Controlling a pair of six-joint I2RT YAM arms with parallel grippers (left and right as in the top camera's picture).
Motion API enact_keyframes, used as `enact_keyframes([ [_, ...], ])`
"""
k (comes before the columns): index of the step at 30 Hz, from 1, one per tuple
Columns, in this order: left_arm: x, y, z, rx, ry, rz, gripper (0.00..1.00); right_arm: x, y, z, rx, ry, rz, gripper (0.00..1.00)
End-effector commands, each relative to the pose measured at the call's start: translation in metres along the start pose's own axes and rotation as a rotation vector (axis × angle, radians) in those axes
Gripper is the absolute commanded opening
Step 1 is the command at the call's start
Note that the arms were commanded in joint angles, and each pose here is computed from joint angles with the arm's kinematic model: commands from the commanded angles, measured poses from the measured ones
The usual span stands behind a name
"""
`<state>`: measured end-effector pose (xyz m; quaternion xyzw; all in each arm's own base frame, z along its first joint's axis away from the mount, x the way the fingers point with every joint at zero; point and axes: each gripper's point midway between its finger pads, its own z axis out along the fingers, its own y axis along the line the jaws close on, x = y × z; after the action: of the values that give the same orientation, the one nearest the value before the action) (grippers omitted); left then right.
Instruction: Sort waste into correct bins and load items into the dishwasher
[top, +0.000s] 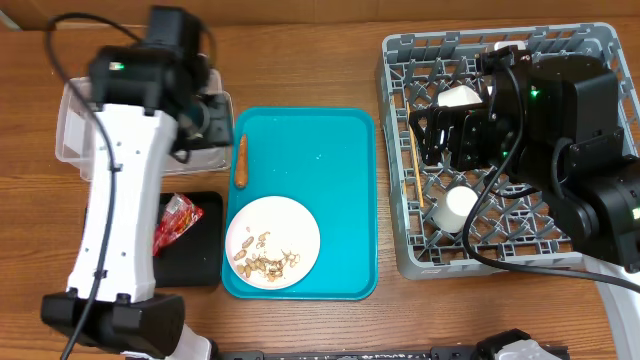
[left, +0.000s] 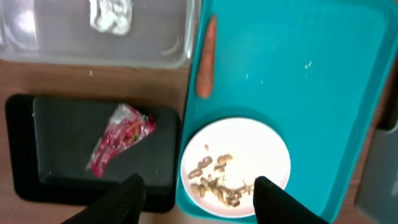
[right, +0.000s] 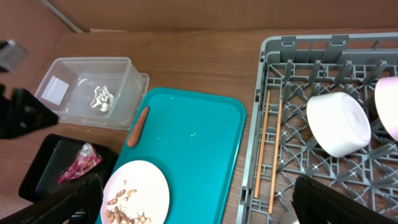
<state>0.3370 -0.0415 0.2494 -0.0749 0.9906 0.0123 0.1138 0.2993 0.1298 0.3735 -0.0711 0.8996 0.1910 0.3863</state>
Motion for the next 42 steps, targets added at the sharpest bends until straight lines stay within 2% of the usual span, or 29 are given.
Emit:
enact_keyframes([
  [1, -0.001, 0.021, -0.003, -0.121, -0.037, -0.121, 0.63, -0.002, -0.001, -0.005, 0.007, -0.018, 0.002, 1.00],
  [4, -0.005, 0.028, -0.003, -0.122, -0.047, -0.149, 0.65, -0.002, -0.001, -0.005, 0.007, -0.018, 0.002, 1.00],
  [7, 0.009, 0.034, -0.004, -0.141, 0.010, -0.159, 0.51, -0.002, -0.001, -0.005, 0.007, -0.019, 0.002, 1.00],
  [9, 0.017, 0.050, -0.010, -0.218, 0.011, -0.189, 0.53, -0.002, -0.001, -0.005, 0.007, -0.019, 0.002, 1.00],
  [12, 0.028, 0.062, -0.019, -0.219, -0.007, -0.216, 0.55, -0.002, -0.001, -0.005, 0.007, -0.019, 0.002, 1.00],
  [16, 0.063, 0.081, -0.027, -0.196, 0.009, -0.244, 0.66, -0.002, -0.001, -0.005, 0.007, -0.018, 0.002, 1.00],
  [22, 0.127, 0.113, 0.006, -0.231, 0.114, -0.342, 0.97, -0.002, -0.001, -0.005, 0.007, -0.018, 0.002, 1.00],
  [23, 0.134, 0.115, 0.016, -0.218, 0.132, -0.348, 1.00, -0.002, -0.001, -0.005, 0.007, -0.018, 0.002, 1.00],
  [27, 0.152, 0.121, 0.058, -0.125, 0.226, -0.410, 1.00, -0.002, -0.001, -0.005, 0.007, -0.019, 0.002, 1.00],
  [30, 0.148, 0.126, 0.081, -0.028, 0.241, -0.473, 1.00, -0.002, -0.001, -0.005, 0.007, -0.018, 0.002, 1.00],
  [36, 0.125, 0.158, 0.111, -0.036, 0.199, -0.564, 0.99, -0.002, -0.001, -0.005, 0.007, -0.018, 0.002, 1.00],
  [39, 0.123, 0.158, 0.127, -0.025, 0.241, -0.570, 0.96, -0.002, -0.001, -0.005, 0.007, -0.019, 0.002, 1.00],
  [42, 0.125, 0.156, 0.142, -0.014, 0.296, -0.591, 0.89, -0.002, -0.001, -0.005, 0.007, -0.018, 0.002, 1.00],
])
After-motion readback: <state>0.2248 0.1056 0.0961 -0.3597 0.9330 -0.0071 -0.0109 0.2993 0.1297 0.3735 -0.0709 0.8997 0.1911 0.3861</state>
